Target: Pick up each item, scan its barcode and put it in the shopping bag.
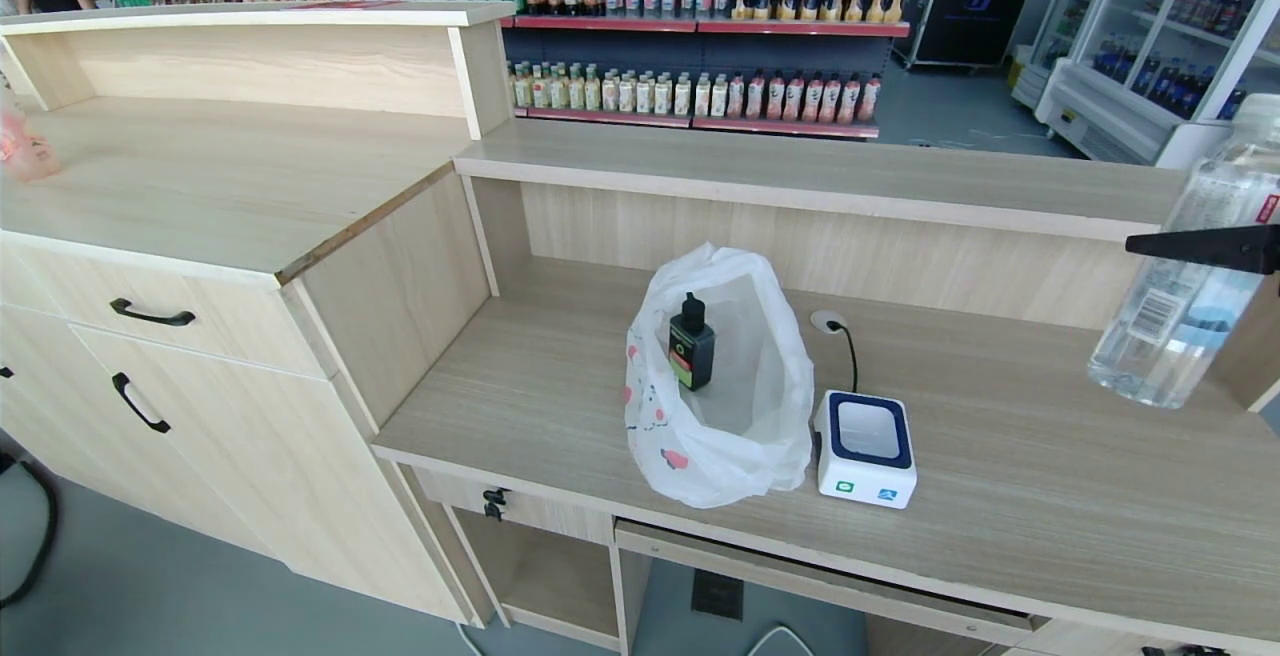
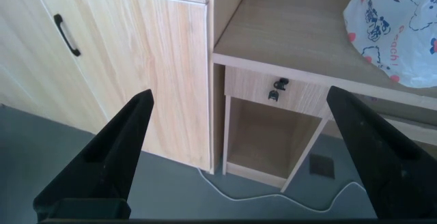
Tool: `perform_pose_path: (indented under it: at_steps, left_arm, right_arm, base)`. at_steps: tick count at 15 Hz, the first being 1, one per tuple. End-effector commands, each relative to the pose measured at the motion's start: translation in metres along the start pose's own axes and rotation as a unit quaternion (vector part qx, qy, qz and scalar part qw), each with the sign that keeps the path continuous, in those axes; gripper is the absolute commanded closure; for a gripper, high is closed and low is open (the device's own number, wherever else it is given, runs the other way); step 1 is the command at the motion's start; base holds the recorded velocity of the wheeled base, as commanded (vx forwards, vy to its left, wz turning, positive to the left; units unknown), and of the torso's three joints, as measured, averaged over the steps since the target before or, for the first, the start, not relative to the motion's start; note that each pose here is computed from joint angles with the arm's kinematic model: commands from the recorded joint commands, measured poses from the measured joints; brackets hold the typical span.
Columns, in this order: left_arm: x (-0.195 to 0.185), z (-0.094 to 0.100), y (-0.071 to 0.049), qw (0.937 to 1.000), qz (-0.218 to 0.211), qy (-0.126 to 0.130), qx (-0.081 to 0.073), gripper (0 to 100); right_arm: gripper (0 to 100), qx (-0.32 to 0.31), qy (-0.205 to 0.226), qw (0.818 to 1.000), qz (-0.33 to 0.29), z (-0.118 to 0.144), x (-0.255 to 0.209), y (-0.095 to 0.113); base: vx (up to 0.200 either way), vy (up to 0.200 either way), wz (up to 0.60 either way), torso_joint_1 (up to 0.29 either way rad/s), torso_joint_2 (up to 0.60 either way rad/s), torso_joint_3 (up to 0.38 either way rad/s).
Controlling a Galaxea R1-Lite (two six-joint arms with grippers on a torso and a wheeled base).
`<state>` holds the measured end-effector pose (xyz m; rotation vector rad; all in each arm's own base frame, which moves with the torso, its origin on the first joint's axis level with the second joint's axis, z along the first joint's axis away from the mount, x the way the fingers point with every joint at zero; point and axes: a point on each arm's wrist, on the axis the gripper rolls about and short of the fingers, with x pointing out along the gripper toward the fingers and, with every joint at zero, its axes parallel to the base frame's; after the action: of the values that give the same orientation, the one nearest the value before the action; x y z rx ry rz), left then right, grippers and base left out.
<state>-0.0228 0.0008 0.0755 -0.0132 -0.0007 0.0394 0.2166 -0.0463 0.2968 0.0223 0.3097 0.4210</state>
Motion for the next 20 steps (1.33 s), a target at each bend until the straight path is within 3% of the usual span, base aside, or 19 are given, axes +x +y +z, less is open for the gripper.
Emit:
perform_pose_path:
  at_steps: [1, 3, 4, 6, 9, 14, 17, 20]
  left_arm:
    - [0.0, 0.0, 0.0, 1.0, 0.0, 0.0, 0.0, 0]
    - [0.0, 0.0, 0.0, 1.0, 0.001, 0.0, 0.0, 0]
    - [0.0, 0.0, 0.0, 1.0, 0.0, 0.0, 0.0, 0]
    - [0.0, 0.0, 0.0, 1.0, 0.0, 0.0, 0.0, 0]
    - [0.0, 0.0, 0.0, 1.0, 0.0, 0.0, 0.0, 0]
    - [0.0, 0.0, 0.0, 1.0, 0.001, 0.0, 0.0, 0]
    - [0.0, 0.0, 0.0, 1.0, 0.0, 0.0, 0.0, 0]
    - [0.0, 0.0, 0.0, 1.0, 0.001, 0.0, 0.0, 0]
  right_arm:
    - [100, 0.008, -0.018, 0.999, -0.033, 0.008, 0.009, 0.005]
    - [100, 0.003, -0.049, 0.99, -0.135, 0.013, 0.029, 0.013]
    - [100, -0.011, -0.048, 0.978, -0.201, 0.007, 0.04, 0.023]
    - [100, -0.051, -0.016, 0.967, -0.25, -0.006, 0.05, 0.036]
    - [100, -0.078, -0.046, 0.974, -0.208, -0.01, 0.061, 0.058]
    - [100, -0.103, -0.089, 0.978, -0.161, -0.008, 0.075, 0.081]
    - [100, -0.101, -0.081, 0.979, -0.157, -0.011, 0.08, 0.081]
    - [100, -0.097, -0.051, 0.98, -0.163, -0.034, 0.099, 0.068]
  base:
    - [0.0, 0.0, 0.0, 0.0, 0.0, 0.0]
    - [0.0, 0.0, 0.0, 0.0, 0.0, 0.0]
    - [0.0, 0.0, 0.0, 0.0, 0.0, 0.0]
    - [0.0, 0.0, 0.0, 0.0, 0.0, 0.0]
    - [0.0, 0.0, 0.0, 0.0, 0.0, 0.0]
    - [0.0, 0.0, 0.6, 0.003, 0.0, 0.001]
    - [0.0, 0.0, 0.6, 0.002, 0.0, -0.001]
    - [0.0, 0.0, 0.0, 0.0, 0.0, 0.0]
